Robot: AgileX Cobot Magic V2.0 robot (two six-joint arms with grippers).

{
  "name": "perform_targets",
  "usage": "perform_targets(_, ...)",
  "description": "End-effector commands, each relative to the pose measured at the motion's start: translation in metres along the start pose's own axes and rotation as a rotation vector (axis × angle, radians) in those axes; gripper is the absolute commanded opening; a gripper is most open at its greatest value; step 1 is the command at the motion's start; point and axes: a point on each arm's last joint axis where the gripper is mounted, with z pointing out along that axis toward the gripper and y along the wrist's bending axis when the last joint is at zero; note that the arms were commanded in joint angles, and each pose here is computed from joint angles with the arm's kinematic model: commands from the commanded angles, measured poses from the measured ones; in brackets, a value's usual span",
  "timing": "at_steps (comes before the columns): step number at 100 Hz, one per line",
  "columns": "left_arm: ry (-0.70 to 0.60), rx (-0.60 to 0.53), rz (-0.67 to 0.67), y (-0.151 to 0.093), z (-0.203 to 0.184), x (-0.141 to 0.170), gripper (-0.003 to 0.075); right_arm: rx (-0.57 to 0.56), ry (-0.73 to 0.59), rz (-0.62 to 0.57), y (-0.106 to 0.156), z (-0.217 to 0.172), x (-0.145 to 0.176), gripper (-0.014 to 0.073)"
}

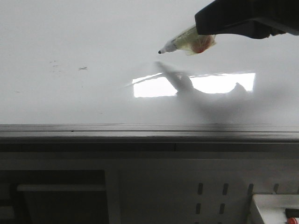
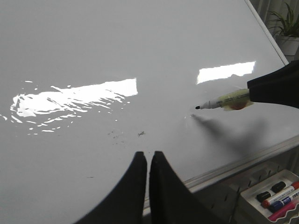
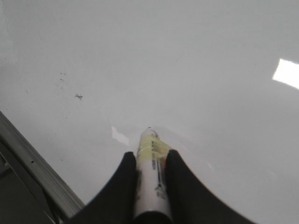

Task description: Write number 4 on whiteboard

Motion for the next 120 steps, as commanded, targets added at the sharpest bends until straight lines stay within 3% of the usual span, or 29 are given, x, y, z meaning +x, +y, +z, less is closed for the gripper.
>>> perform_targets(1, -0.042, -0.018, -0.034, 0.001, -0.001, -0.011, -0.002, 0.025, -0.15, -0.024, -0.005, 0.0, -0.022, -0.0051)
perform_targets(87, -0.039, -0.004, -0.047, 0.0, -0.001, -0.011, -0.002, 0.084, -0.078, -0.008, -0.02, 0.012, -0.008, -0.0051)
perform_targets(120, -0.026, 0.016, -0.047, -0.002, -0.001, -0.01, -0.002, -0.034, -0.037, -0.029, 0.008, 0.017, -0.005, -0.0051)
